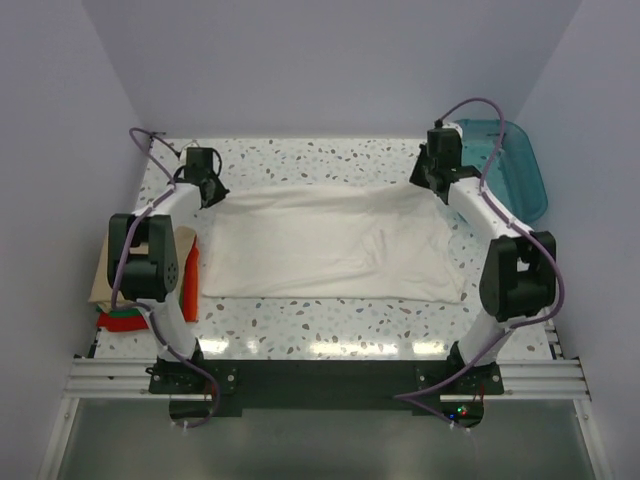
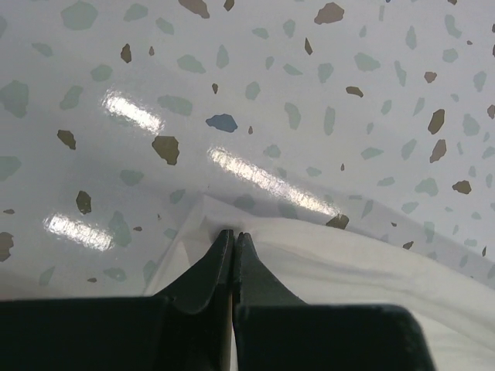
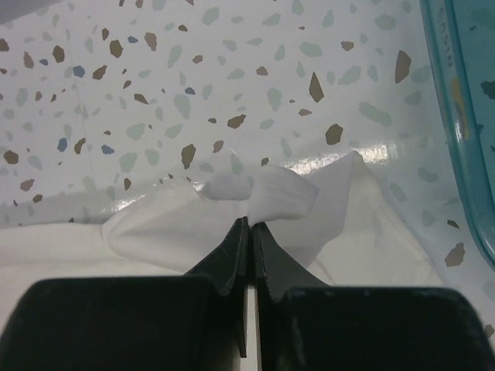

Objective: Fold and stack the t-shirts
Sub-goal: Fold the tshirt

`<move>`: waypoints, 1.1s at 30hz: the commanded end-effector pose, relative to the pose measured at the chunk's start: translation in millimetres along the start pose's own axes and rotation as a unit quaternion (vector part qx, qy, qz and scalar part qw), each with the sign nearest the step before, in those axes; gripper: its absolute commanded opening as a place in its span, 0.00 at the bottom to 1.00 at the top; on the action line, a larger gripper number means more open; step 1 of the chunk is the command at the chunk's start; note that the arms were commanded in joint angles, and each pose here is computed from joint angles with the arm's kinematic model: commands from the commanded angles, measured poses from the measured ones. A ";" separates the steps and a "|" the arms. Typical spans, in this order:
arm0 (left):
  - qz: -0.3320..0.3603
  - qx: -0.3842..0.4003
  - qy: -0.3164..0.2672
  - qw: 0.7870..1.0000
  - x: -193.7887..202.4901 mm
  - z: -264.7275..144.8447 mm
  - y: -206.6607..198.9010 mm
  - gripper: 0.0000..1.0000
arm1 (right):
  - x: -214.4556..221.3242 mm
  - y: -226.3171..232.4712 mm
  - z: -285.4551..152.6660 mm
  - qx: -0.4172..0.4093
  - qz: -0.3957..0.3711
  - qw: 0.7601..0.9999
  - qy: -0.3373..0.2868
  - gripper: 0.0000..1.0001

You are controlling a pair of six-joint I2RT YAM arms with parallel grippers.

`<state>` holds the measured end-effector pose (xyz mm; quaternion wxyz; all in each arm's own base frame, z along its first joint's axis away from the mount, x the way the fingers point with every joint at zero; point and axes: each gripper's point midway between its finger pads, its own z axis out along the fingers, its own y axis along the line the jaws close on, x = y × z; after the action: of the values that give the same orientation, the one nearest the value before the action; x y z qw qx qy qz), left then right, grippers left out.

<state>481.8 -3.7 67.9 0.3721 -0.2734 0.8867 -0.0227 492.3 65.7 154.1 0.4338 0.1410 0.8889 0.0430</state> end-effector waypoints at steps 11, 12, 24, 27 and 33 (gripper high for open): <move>-0.039 -0.006 -0.036 0.999 -12.1 -43.3 8.2 0.00 | 29.9 -32.1 -73.0 0.019 0.063 0.998 -0.016 0.00; -0.041 -0.005 -0.037 0.998 -11.2 -45.4 8.8 0.00 | 32.3 -36.9 -75.0 0.028 0.064 0.997 -0.017 0.00; -0.074 -0.008 -0.036 0.997 9.5 -59.1 23.5 0.00 | 72.8 -58.6 -100.7 0.041 0.068 0.997 0.004 0.00; -0.083 -0.009 -0.038 0.996 13.8 -63.2 27.4 0.00 | 88.4 -62.2 -103.1 0.038 0.069 0.997 0.017 0.00; -0.099 -0.012 -0.038 0.994 28.7 -68.6 37.8 0.00 | 115.9 -65.6 -106.8 0.027 0.076 0.996 0.037 0.00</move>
<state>397.3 -0.4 74.0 0.3626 -0.3458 0.8648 -0.0316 333.4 42.2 117.5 0.3830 0.2060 0.8993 0.0465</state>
